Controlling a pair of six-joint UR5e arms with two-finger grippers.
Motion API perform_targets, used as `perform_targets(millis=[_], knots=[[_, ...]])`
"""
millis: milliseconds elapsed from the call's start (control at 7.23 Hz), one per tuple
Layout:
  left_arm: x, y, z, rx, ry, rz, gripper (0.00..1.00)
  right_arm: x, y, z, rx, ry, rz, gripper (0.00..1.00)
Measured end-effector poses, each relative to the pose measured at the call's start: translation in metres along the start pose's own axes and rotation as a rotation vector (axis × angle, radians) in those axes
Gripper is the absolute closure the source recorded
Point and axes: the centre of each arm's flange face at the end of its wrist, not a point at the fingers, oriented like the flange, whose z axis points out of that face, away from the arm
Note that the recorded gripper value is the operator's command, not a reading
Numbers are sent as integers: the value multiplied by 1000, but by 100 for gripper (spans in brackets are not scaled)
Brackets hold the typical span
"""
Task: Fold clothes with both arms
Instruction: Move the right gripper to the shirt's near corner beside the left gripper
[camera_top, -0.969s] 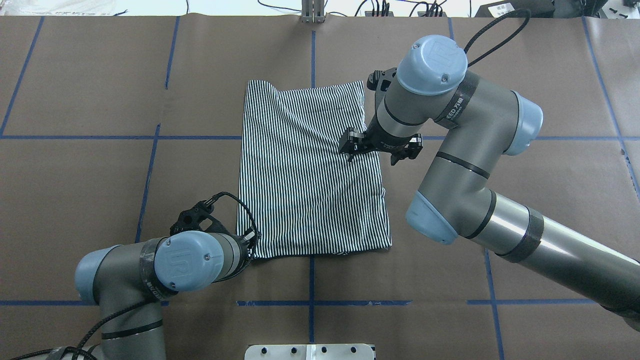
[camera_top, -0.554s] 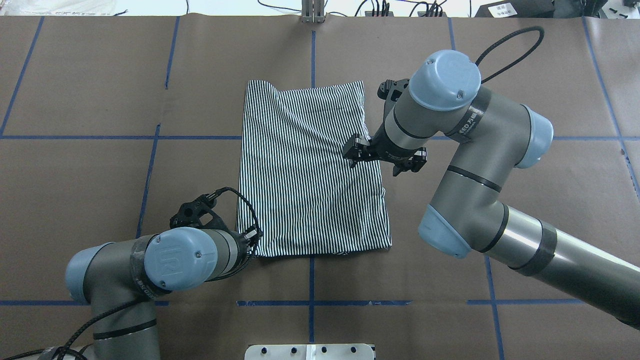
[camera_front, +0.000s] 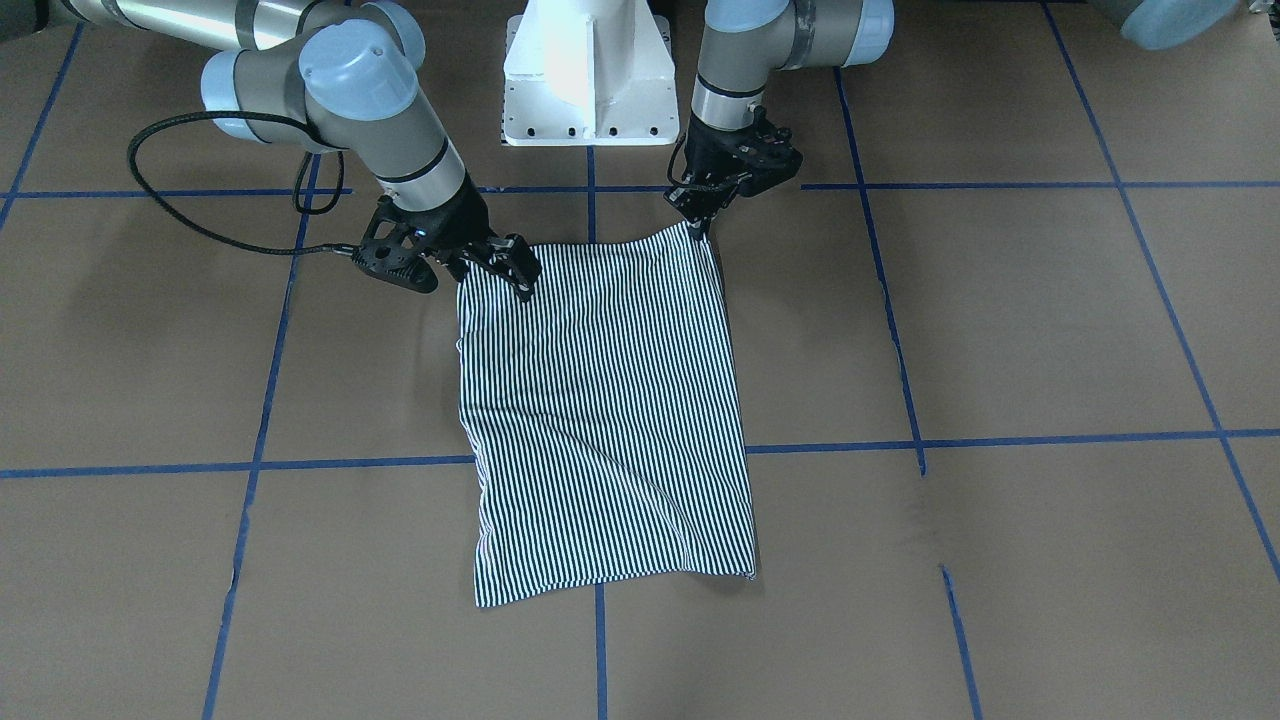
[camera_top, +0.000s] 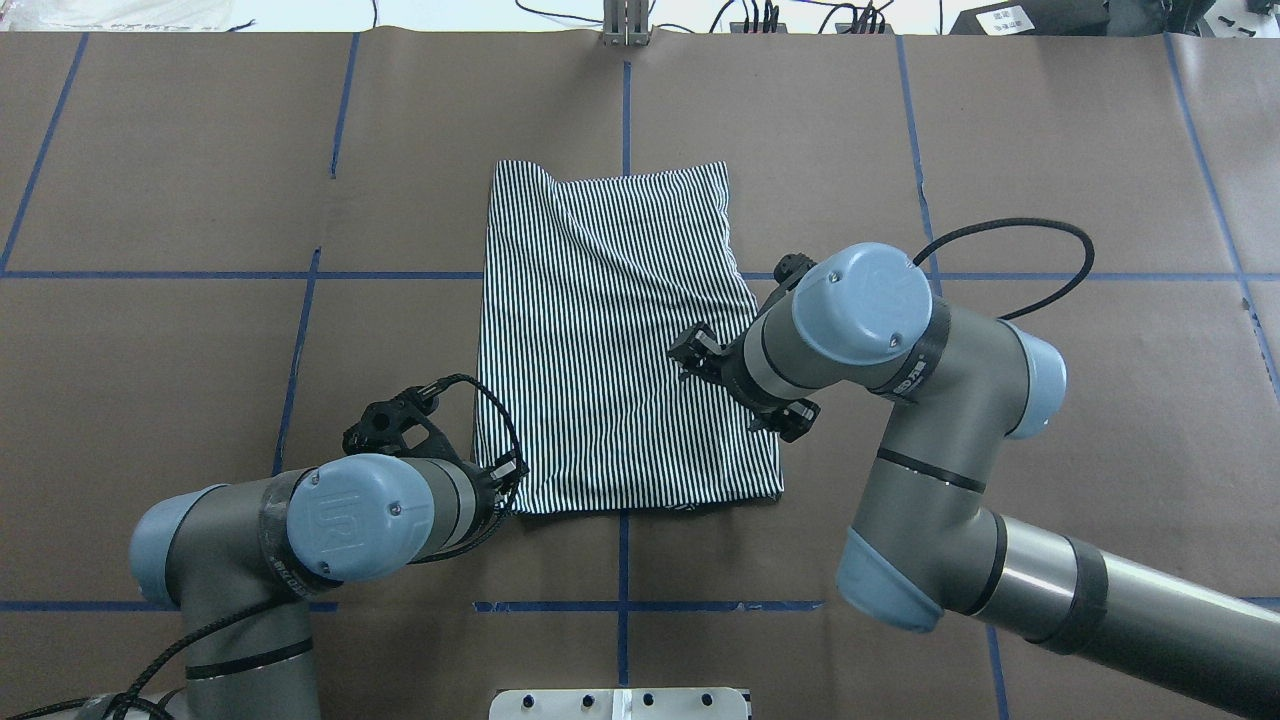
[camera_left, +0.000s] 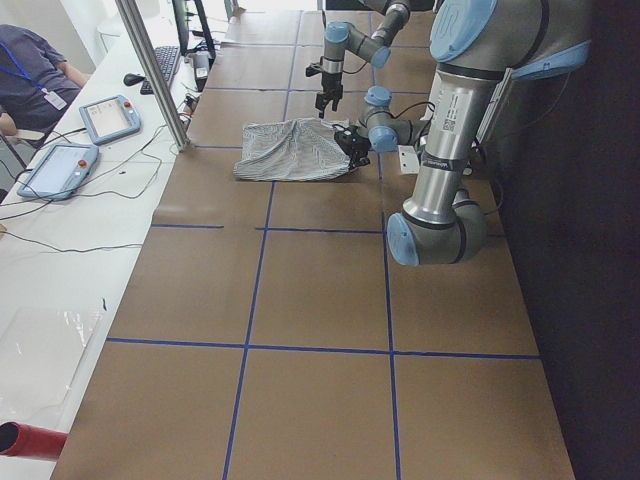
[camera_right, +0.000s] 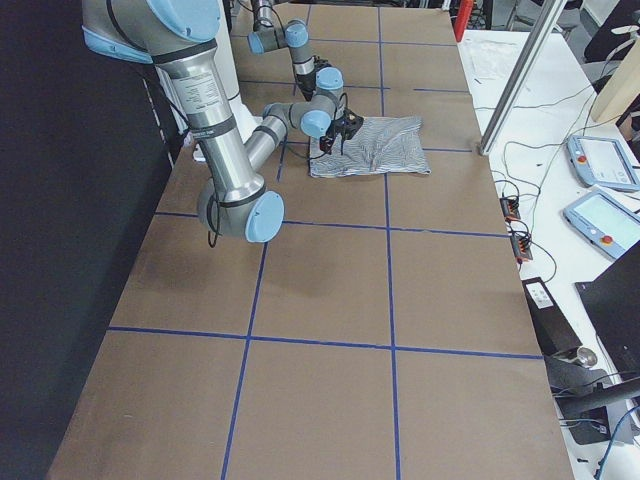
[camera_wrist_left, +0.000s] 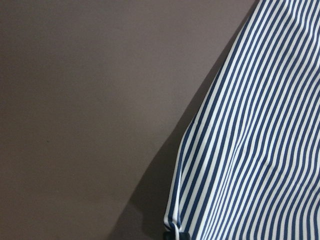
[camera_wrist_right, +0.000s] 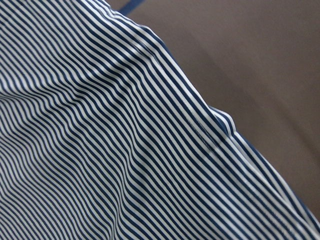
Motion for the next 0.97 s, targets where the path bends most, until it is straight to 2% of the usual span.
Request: perform_targets(millis=[138, 277, 692, 969], knots=[[0, 0, 0, 0, 0, 1, 100, 5, 23, 11, 30, 17, 105, 0], [0, 0, 1, 1, 0, 1, 100, 7, 39, 18, 50, 33, 170, 0], [0, 0, -2, -1, 5, 1, 100, 1, 80, 36, 85, 78, 255, 0], [1, 1, -3, -3, 7, 1, 100, 1, 86, 46, 108, 111, 291, 0]])
